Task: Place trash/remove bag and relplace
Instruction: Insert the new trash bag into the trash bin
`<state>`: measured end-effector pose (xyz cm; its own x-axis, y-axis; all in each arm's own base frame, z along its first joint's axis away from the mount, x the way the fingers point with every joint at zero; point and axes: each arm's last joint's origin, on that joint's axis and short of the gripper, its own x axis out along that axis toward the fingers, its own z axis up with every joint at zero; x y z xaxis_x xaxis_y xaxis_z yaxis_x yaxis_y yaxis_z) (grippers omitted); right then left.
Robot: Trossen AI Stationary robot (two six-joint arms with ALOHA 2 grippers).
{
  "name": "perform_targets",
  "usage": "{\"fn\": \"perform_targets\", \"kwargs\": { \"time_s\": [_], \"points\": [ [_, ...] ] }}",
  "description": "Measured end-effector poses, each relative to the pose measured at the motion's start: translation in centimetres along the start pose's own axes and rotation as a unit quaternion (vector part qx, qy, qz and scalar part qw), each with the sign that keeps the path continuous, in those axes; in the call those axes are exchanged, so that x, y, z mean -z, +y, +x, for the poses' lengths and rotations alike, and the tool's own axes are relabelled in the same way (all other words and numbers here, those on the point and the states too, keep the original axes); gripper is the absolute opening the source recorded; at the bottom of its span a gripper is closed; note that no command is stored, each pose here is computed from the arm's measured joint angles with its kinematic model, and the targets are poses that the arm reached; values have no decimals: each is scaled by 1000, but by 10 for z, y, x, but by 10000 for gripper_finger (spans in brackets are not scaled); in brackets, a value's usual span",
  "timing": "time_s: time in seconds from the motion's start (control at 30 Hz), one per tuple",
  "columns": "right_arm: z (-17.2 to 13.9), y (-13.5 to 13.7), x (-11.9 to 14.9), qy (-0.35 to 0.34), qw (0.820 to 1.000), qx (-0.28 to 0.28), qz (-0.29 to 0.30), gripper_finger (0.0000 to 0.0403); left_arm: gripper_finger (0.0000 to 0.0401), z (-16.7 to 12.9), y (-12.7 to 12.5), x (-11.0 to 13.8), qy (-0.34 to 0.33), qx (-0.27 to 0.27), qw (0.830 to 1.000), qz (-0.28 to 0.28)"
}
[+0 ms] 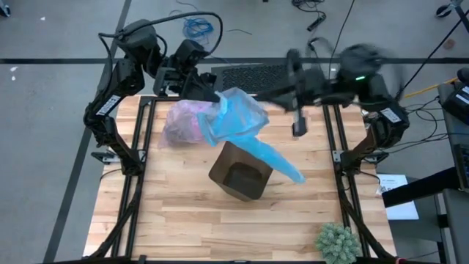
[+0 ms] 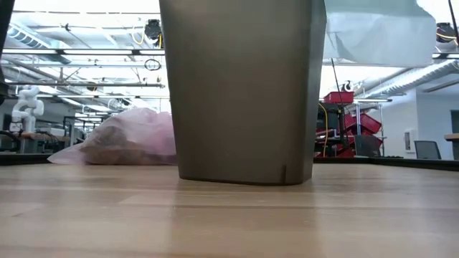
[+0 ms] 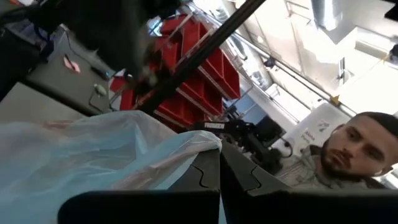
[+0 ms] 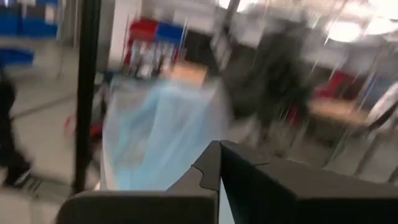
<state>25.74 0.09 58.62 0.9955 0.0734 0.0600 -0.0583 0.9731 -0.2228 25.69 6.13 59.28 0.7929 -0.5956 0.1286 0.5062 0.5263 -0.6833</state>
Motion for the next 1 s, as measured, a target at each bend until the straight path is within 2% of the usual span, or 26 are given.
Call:
{"fn": "perform_targets", "kwargs": {
  "time_s": [0.1, 0.23, 0.37, 0.53, 0.7, 0.83, 0.93, 1.0],
  "points": [
    [1, -2, -5, -32, 999, -3, -2, 0, 0, 1, -1, 0, -6, 0, 1000, 10],
    [25, 0, 21, 37, 994, -91, 50, 0, 0, 1, -1, -1, -15, -4, 1000, 13],
    [53, 10, 62, 156, 968, -172, 97, 0, 0, -2, -1, -4, -28, -7, 999, 25],
    [61, 19, 87, 243, 928, -237, 155, 0, 0, -8, -9, -14, -60, 19, 997, 51],
    [59, 26, 100, 313, 897, -245, 192, 0, 0, -19, -23, -23, -97, 54, 991, 77],
    [55, 29, 106, 360, 878, -227, 218, 0, 0, -30, -32, -24, -107, 54, 989, 88],
    [52, 29, 105, 371, 881, -195, 221, 0, 0, -36, -38, -23, -111, 52, 988, 97],
    [46, 28, 96, 348, 894, -182, 215, 0, 0, -38, -43, -22, -113, 54, 986, 110]
  ]
}}
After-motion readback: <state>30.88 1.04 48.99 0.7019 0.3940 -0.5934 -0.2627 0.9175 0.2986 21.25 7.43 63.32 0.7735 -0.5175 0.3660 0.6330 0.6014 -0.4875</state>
